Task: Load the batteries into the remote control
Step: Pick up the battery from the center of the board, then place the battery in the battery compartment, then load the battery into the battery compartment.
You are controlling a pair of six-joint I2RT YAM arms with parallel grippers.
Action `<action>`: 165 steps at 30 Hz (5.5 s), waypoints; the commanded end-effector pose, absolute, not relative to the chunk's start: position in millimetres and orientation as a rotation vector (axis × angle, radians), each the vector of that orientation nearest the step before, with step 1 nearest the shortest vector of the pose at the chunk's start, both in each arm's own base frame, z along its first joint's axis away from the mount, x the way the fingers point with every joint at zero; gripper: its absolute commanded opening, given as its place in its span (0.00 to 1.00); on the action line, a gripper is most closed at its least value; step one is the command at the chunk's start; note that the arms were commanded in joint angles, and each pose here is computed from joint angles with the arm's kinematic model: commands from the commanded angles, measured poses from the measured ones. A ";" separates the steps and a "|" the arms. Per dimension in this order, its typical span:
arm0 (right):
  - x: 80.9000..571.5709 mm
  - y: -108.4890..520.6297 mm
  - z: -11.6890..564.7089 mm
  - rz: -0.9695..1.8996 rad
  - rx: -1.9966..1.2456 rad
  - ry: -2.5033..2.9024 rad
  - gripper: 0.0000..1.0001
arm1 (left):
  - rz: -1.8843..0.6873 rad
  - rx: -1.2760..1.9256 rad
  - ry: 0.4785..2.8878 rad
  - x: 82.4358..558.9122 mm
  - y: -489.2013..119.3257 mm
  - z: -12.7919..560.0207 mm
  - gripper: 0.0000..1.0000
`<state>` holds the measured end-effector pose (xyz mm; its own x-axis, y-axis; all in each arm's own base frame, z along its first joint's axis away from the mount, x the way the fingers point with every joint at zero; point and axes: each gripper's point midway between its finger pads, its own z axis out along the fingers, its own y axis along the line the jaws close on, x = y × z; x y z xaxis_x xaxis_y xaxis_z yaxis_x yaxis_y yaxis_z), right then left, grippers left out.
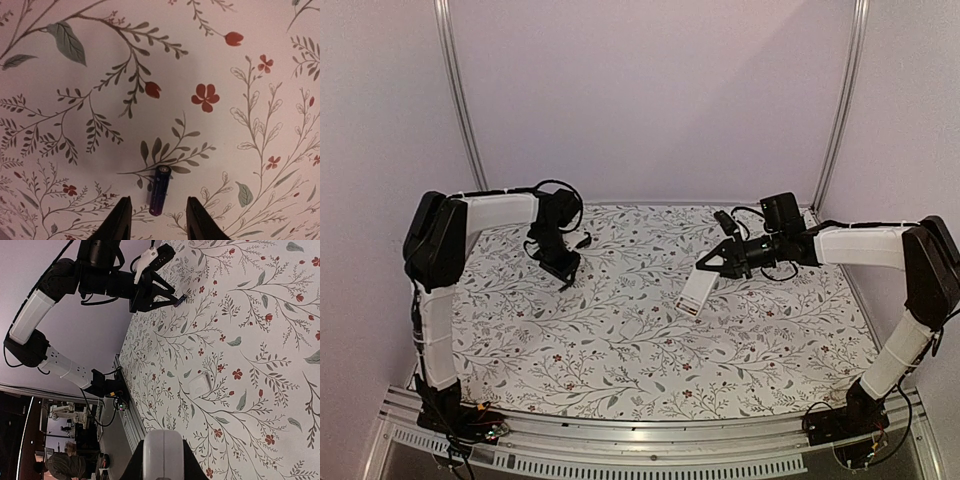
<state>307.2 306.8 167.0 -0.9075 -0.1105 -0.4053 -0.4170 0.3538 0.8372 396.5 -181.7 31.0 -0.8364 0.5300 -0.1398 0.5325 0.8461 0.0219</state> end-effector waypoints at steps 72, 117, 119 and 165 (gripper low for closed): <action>237.8 359.4 166.5 1.941 -0.550 2.489 0.00 | -0.783 1.857 1.488 155.9 -454.2 159.5 0.01; 232.1 361.5 176.0 2.004 -0.547 2.447 0.00 | -0.465 1.980 1.593 177.3 -418.7 116.2 0.22; 232.5 361.9 175.3 2.005 -0.544 2.449 0.00 | -0.465 1.977 1.596 177.6 -418.7 116.5 0.24; 260.0 373.6 217.8 1.931 -0.633 2.255 0.00 | -1.417 0.836 2.157 190.2 -416.1 192.5 0.88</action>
